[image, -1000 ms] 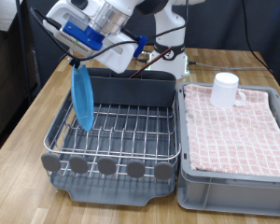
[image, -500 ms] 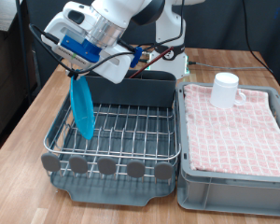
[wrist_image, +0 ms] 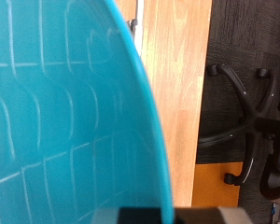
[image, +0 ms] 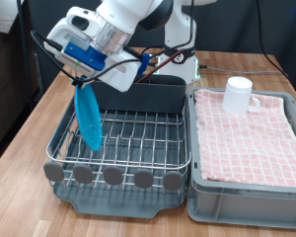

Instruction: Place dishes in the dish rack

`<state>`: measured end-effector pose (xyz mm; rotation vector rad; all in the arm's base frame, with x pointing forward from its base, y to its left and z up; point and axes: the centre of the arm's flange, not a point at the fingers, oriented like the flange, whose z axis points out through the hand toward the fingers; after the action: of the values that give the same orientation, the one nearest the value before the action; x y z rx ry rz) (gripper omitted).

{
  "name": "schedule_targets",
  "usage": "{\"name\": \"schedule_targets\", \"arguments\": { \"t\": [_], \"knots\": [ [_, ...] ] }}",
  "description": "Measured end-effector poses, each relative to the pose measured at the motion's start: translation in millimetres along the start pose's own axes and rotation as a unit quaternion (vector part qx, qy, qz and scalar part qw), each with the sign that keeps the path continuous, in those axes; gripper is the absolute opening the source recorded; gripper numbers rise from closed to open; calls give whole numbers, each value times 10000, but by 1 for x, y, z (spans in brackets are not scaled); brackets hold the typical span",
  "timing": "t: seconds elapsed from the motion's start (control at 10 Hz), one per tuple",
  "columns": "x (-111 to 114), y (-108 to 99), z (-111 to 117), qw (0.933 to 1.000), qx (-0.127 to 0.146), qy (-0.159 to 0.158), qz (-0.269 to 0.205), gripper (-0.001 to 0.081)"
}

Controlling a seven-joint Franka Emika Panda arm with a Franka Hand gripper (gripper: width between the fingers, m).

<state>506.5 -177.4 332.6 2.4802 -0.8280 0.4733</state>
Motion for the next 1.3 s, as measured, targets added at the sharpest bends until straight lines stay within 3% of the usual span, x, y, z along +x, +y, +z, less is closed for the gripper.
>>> {"name": "schedule_targets", "arguments": {
  "t": [0.4,0.5,0.6,0.7,0.8,1.0,1.1,1.2,1.3],
  "knots": [
    [-8,-1,7,9999,42,-51,114,20],
    [-8,0,7,9999,39,-58,130,170],
    [-8,0,8,9998,50,-72,154,170],
    [-8,0,8,9996,119,-127,225,369],
    [-8,-1,8,9989,245,-257,309,369],
    [-6,0,7,9973,445,-483,329,703],
    [-5,1,7,9962,545,-586,340,703],
    [-3,3,7,9944,683,-715,359,778],
    [0,5,4,9923,824,-845,373,778]
  ]
}}
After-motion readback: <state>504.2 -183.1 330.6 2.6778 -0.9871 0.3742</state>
